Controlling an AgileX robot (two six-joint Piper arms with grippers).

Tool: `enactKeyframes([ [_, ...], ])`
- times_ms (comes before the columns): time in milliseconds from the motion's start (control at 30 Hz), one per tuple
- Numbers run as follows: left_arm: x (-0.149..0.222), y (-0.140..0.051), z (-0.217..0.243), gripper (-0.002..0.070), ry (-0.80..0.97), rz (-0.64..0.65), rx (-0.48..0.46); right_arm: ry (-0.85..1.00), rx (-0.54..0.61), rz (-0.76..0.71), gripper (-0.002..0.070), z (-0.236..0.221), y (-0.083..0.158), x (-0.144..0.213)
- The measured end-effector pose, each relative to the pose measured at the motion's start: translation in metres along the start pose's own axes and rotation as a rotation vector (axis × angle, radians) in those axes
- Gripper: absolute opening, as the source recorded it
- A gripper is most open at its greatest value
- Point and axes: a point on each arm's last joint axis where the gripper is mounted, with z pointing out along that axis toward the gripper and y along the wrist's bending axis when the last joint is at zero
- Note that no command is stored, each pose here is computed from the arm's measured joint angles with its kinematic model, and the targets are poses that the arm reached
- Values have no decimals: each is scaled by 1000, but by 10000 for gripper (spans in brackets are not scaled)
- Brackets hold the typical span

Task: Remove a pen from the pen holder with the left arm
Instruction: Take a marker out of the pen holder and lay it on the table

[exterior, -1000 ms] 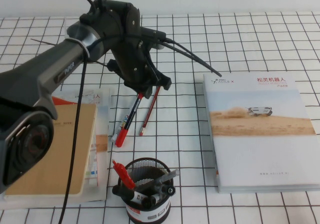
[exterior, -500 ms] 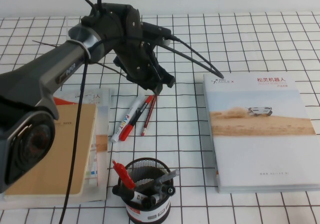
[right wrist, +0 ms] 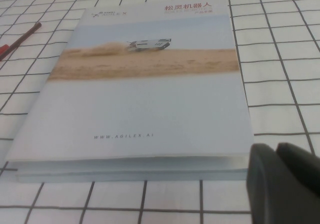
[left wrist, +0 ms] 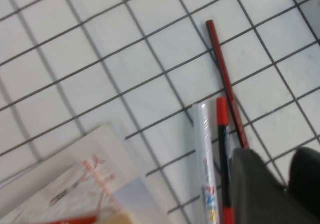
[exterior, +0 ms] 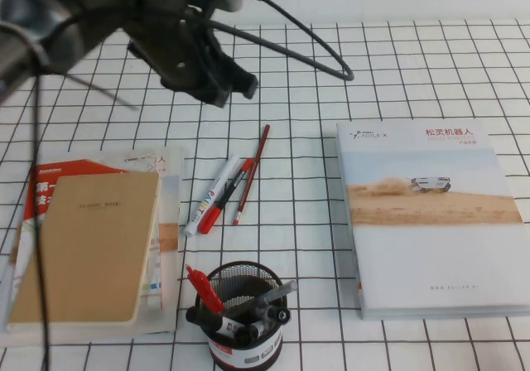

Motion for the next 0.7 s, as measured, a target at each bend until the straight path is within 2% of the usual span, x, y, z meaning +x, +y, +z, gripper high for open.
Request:
enactKeyframes([
  [67, 12, 1, -22, 85, -40, -8, -32, 0, 0, 0, -15, 0, 0, 0],
  [167, 39, 1, -44, 22, -89, -30, -66, 0, 0, 0, -15, 0, 0, 0],
  [600, 174, -12, -121, 0, -266, -114, -103, 0, 0, 0, -15, 0, 0, 0],
  [700, 203, -16, -135, 0, -369, -143, -97, 0, 0, 0, -15, 0, 0, 0],
])
